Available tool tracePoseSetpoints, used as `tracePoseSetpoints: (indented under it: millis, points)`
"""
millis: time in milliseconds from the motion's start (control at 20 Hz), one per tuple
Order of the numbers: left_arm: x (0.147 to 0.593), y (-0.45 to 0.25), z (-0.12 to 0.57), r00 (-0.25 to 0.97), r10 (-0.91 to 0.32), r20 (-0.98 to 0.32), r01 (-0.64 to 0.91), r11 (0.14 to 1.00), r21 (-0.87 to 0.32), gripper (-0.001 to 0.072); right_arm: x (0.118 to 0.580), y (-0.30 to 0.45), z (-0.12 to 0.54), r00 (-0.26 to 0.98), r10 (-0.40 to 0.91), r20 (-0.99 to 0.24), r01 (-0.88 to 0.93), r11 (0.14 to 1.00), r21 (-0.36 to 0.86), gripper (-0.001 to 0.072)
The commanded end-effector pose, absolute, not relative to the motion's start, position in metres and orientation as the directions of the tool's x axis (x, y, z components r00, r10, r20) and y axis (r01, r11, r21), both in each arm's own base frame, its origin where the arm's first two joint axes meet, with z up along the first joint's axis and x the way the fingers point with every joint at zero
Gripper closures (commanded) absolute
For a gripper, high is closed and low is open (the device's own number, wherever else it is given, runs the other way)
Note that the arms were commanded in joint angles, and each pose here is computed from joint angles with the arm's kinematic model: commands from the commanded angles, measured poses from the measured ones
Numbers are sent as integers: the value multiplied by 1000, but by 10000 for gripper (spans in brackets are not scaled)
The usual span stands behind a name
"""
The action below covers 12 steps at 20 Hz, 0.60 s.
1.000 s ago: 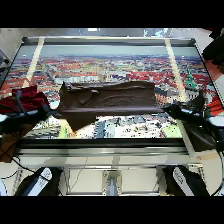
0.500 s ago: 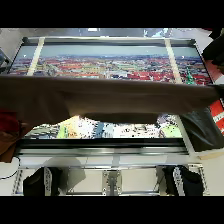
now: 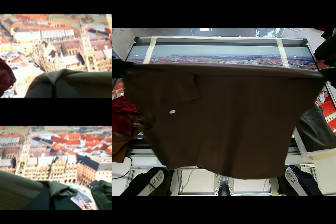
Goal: Fold the shirts.
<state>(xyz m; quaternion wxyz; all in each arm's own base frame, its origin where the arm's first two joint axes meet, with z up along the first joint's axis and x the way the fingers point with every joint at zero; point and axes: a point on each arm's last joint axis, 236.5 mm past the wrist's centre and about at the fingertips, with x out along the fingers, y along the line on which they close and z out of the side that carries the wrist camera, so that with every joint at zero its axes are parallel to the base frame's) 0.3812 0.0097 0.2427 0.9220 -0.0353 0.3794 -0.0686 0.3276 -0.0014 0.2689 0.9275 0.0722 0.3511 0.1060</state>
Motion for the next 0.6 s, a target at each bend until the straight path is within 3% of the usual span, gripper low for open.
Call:
tracePoseSetpoints:
  millis: [0,300,550]
  points:
    - [449,17,129,531,-141,-836,93,990,-108,698,388,4,168,583,355,-730,-162,932,324,707]
    - [536,23,7,528,-121,-840,49,992,-113,698,512,3,47,617,298,-728,-53,939,340,707]
    - [540,26,-6,517,-93,-851,58,996,-74,698,537,22,32,599,321,-733,-91,938,336,707]
